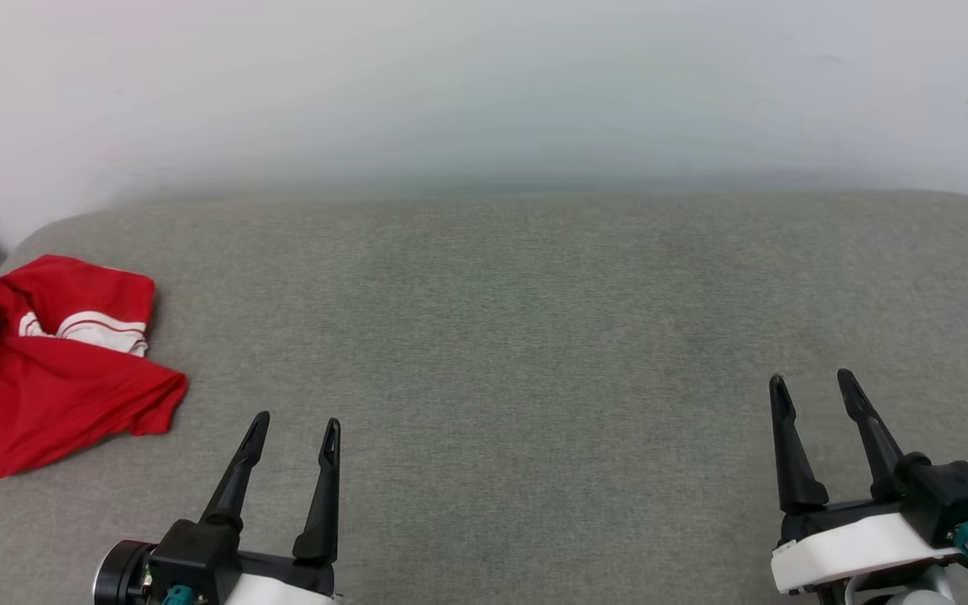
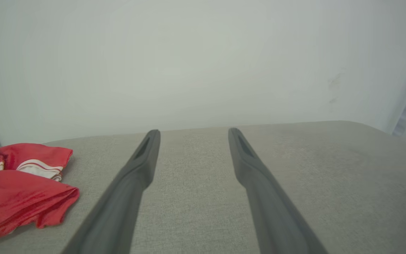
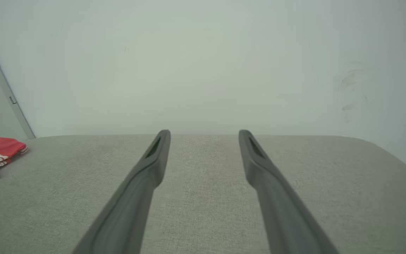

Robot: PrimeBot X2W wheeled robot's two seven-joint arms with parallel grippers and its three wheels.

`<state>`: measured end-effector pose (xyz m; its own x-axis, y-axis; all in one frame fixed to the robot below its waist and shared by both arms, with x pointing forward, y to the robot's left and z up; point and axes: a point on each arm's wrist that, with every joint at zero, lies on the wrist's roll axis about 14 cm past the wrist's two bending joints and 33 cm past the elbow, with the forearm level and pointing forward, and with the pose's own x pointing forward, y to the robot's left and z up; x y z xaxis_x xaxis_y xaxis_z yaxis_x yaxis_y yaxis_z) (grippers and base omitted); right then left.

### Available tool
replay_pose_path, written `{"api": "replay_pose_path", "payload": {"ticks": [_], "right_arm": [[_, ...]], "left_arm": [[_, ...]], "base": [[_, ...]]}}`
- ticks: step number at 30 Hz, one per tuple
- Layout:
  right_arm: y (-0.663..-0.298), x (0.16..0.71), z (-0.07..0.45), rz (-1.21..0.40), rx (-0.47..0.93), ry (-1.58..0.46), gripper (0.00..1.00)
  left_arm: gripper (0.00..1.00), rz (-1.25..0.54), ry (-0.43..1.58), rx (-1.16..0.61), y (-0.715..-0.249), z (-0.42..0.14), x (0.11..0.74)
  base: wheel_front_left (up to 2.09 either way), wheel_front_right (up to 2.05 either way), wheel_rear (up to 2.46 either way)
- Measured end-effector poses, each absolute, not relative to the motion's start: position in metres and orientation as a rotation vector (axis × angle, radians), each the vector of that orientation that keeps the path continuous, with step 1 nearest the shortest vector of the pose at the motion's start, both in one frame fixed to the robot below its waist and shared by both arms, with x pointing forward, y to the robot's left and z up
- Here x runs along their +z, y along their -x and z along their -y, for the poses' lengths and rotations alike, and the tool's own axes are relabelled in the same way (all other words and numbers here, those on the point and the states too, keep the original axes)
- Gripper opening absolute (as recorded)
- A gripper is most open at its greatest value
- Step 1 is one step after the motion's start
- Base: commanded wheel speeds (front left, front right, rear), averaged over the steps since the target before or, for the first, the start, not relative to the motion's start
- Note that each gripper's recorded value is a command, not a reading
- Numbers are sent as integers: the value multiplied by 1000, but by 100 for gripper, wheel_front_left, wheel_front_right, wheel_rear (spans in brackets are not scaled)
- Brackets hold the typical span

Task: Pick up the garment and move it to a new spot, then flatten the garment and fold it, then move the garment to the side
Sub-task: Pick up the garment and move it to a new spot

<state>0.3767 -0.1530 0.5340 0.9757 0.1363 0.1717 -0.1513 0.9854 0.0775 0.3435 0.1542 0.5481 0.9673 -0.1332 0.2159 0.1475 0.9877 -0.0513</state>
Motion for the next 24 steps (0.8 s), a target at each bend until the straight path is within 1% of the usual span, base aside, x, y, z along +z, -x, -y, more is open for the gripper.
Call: {"api": "replay_pose_path", "payload": {"ticks": [5,11,19,24], "right_arm": [[-381,533,134,163,200,-96,100],[-385,529,101,144,298,-109,100],[-388,533,50,144,444,-136,100],[-384,532,18,131,538,-146,100]], "left_arm": [[100,213,59,-78,-336,-174,547],[100,219,43,23,-318,-205,548],[100,211,14,164,-280,-245,545],[100,224,-9,252,-254,-266,549]], "base": [[0,0,0],[0,0,0],[0,0,0],[0,0,0]]}}
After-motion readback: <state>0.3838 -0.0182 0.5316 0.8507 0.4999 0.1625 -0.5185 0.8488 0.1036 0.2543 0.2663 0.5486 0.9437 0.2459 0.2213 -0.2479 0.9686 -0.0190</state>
